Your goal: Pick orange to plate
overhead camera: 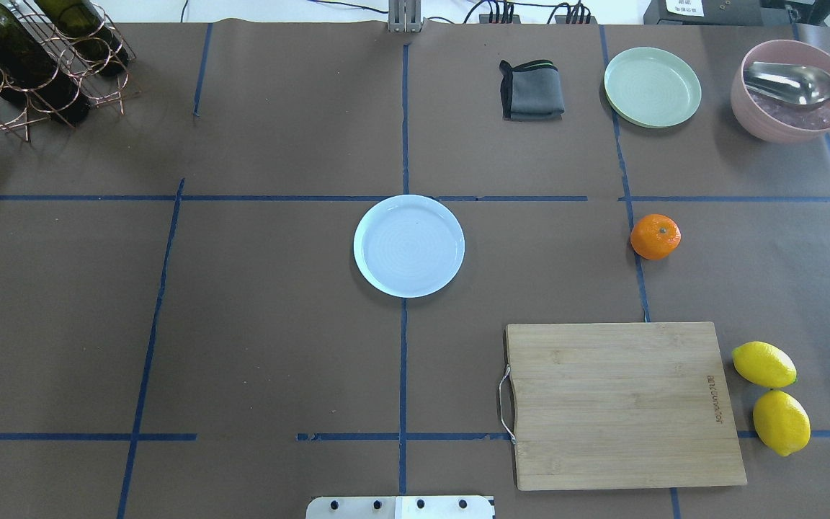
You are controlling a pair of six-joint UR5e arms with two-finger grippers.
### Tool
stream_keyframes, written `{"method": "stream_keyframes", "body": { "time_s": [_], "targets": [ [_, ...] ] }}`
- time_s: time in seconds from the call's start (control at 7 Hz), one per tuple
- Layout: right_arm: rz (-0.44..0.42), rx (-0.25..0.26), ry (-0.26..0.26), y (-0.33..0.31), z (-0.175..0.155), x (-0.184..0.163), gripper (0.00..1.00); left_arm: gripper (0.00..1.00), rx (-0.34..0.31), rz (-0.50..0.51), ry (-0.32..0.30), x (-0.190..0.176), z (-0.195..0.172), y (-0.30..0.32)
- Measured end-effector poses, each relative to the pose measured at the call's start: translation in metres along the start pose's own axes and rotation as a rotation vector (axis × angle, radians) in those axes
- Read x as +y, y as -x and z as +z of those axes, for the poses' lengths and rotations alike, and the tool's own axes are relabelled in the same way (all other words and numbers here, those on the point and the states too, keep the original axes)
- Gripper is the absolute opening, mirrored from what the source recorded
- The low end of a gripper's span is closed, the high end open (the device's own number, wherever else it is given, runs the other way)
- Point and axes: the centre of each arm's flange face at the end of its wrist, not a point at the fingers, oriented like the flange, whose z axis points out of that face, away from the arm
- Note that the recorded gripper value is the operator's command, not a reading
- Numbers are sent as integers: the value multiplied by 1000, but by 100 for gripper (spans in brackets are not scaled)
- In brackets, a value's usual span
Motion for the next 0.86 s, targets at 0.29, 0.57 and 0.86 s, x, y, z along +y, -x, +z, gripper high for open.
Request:
{"method": "stream_keyframes", "body": {
  "time_s": [0.29,0.57,0.86],
  "targets": [
    [0,0,0,0,0,0,100,100,26,-140,53,65,1,75],
    [0,-1,0,0,0,0,100,100,17,-174,98,102,11,101],
    [3,-1,-4,2,-2,-1,100,100,17,-132,191,131,18,128]
  ]
}}
